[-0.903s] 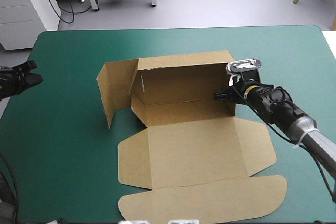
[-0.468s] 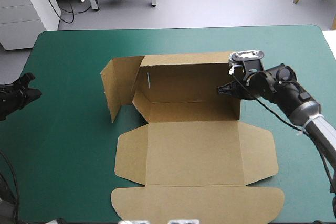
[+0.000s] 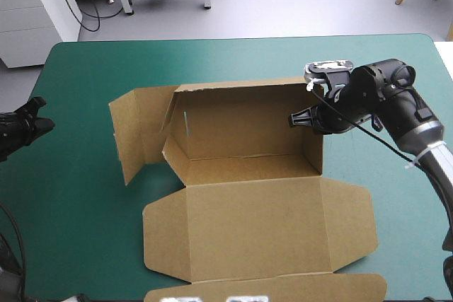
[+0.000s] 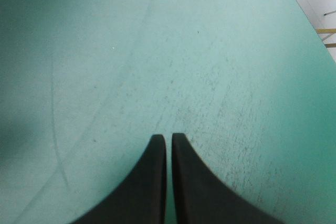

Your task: Fold the box

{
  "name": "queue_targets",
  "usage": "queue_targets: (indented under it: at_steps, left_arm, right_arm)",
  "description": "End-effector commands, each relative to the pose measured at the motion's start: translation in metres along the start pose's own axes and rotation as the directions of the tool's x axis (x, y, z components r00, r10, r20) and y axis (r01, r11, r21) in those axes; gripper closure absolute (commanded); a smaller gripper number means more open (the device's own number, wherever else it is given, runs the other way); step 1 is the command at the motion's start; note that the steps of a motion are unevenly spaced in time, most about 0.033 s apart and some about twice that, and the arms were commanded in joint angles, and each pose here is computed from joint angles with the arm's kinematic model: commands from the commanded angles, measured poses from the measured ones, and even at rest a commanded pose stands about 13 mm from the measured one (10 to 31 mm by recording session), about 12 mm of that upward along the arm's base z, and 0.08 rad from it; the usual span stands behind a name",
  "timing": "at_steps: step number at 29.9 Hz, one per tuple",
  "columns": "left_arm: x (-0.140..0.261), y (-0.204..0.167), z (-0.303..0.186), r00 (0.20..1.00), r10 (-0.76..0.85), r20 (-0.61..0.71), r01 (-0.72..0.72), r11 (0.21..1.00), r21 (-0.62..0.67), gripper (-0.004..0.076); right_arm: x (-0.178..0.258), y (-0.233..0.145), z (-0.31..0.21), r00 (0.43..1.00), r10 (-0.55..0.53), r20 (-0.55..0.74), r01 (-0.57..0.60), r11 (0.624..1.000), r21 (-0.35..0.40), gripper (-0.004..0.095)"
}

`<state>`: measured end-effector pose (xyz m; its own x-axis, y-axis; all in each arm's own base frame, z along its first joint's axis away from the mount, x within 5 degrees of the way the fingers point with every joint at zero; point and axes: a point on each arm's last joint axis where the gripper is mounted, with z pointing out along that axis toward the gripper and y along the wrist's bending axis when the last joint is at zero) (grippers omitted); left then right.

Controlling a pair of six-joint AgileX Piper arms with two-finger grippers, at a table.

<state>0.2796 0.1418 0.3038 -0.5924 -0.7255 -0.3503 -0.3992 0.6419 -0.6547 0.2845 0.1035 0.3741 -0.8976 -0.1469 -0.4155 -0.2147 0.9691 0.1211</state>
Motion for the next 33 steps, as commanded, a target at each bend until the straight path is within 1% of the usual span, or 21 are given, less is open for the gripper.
queue_targets:
  at_steps: [1, 7, 12, 17, 19, 22, 23, 25, 28, 30, 31, 33]
  left_arm:
    - [-0.005, -0.016, -0.014, 0.997, -0.008, 0.071, 0.003, 0.998, 0.065, 0.0711]
    - [-0.005, -0.018, -0.014, 0.997, -0.007, 0.071, 0.001, 0.997, 0.079, 0.0711]
    - [-0.004, -0.018, -0.014, 0.998, -0.018, 0.065, 0.013, 0.997, 0.082, 0.0711]
    - [-0.004, -0.018, -0.014, 0.998, -0.018, 0.065, 0.013, 0.997, 0.082, 0.0724]
    - [-0.004, -0.018, -0.014, 0.998, -0.018, 0.065, 0.013, 0.997, 0.082, 0.0731]
    - [-0.004, -0.018, -0.014, 0.998, -0.018, 0.065, 0.013, 0.997, 0.082, 0.0734]
    - [-0.004, -0.018, -0.014, 0.998, -0.018, 0.065, 0.013, 0.997, 0.082, 0.0734]
    - [-0.004, -0.018, -0.014, 0.998, -0.018, 0.064, 0.013, 0.997, 0.083, 0.0734]
    - [-0.004, -0.018, -0.014, 0.998, -0.018, 0.063, 0.013, 0.996, 0.083, 0.0734]
    - [-0.004, -0.018, -0.014, 0.998, -0.018, 0.063, 0.013, 0.996, 0.083, 0.0734]
    - [-0.005, -0.018, -0.014, 0.997, -0.018, 0.069, 0.013, 0.997, 0.081, 0.0734]
    - [-0.005, -0.018, -0.014, 0.997, -0.017, 0.071, 0.012, 0.997, 0.079, 0.0734]
  right_arm:
    - [-0.002, 0.0, -0.001, 0.999, -0.025, 0.033, 0.026, 1.0, -0.017, 0.0908]
    - [-0.004, -0.004, 0.052, 0.993, -0.019, -0.116, 0.021, 1.0, 0.014, 0.0908]
    - [-0.018, -0.006, 0.085, 0.995, -0.037, -0.097, 0.04, 0.999, 0.029, 0.0908]
    - [-0.032, -0.007, 0.098, 0.997, -0.05, -0.061, 0.053, 0.998, 0.047, 0.0908]
    - [-0.037, -0.006, 0.099, 0.998, -0.051, -0.044, 0.053, 0.998, 0.046, 0.0888]
    - [-0.044, -0.005, 0.096, 0.997, -0.075, -0.024, 0.076, 0.996, 0.041, 0.0788]
    - [-0.046, -0.005, 0.094, 0.997, -0.076, -0.013, 0.076, 0.996, 0.04, 0.0728]
    - [-0.05, -0.004, 0.089, 0.997, -0.077, 0.007, 0.077, 0.996, 0.039, 0.0579]
    - [-0.058, -0.002, 0.078, 0.996, -0.078, 0.045, 0.077, 0.996, 0.036, 0.0313]
    - [-0.064, 0.0, 0.067, 0.995, -0.073, 0.066, 0.071, 0.997, 0.029, 0.0184]
    - [-0.067, 0.001, 0.06, 0.994, -0.074, 0.074, 0.072, 0.997, 0.028, 0.0138]
    - [-0.072, 0.003, 0.042, 0.994, -0.077, 0.08, 0.075, 0.997, 0.027, 0.0111]
